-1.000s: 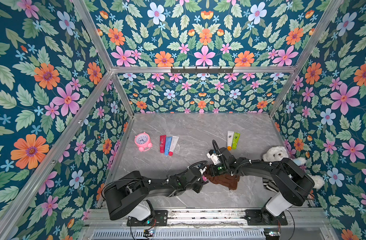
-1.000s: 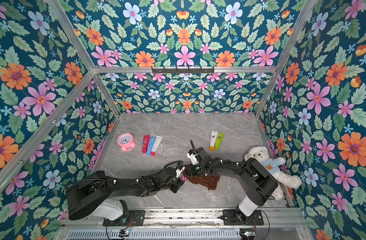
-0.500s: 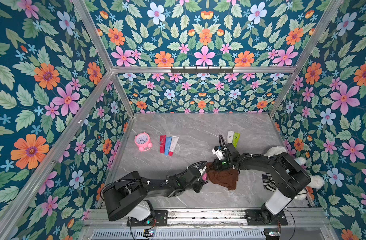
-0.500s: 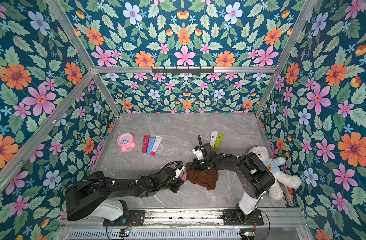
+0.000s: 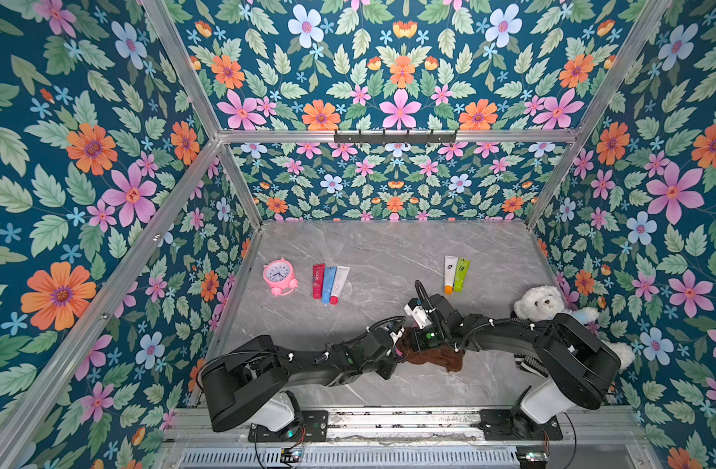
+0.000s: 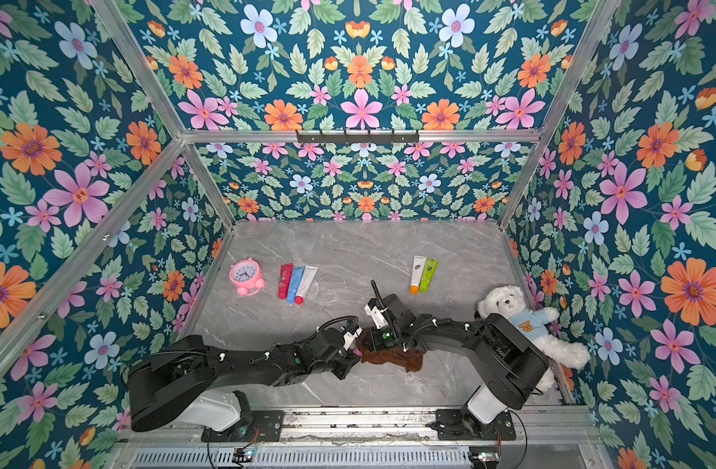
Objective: Wipe the surface of the toothpaste tube
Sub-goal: Wipe the dirt from the toothpaste tube.
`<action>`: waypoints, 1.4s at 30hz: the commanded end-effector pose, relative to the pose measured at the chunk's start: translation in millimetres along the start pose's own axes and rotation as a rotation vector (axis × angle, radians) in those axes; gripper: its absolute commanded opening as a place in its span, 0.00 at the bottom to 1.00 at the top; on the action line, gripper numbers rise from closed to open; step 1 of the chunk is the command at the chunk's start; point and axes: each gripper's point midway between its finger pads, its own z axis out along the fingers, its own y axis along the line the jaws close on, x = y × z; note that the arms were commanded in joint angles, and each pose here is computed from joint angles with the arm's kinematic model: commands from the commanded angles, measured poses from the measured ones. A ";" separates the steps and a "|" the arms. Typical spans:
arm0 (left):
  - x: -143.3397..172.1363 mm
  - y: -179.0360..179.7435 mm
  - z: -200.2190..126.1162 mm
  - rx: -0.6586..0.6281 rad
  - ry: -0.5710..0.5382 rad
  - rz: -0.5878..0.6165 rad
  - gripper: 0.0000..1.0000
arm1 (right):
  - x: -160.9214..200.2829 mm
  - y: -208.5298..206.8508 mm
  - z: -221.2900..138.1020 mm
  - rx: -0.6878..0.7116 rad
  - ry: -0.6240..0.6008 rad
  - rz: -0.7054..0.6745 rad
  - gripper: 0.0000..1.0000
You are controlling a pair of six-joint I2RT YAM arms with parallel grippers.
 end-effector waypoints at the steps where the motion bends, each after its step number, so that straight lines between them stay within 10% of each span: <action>1: -4.0 -0.3 1.1 0.000 -0.014 0.009 0.00 | 26.8 -26.6 -1.5 0.064 0.106 0.100 0.00; 11: -5.0 1.9 -6.0 -0.005 -0.040 0.001 0.00 | -13.4 -93.0 -40.8 0.288 0.023 0.143 0.00; 28: -3.3 -1.6 1.4 0.005 -0.011 0.012 0.00 | -1.8 8.3 -9.0 0.008 0.042 0.011 0.00; 42: -4.1 -0.6 -2.3 0.002 -0.027 0.008 0.00 | -16.2 -99.9 -35.5 0.369 0.028 0.092 0.00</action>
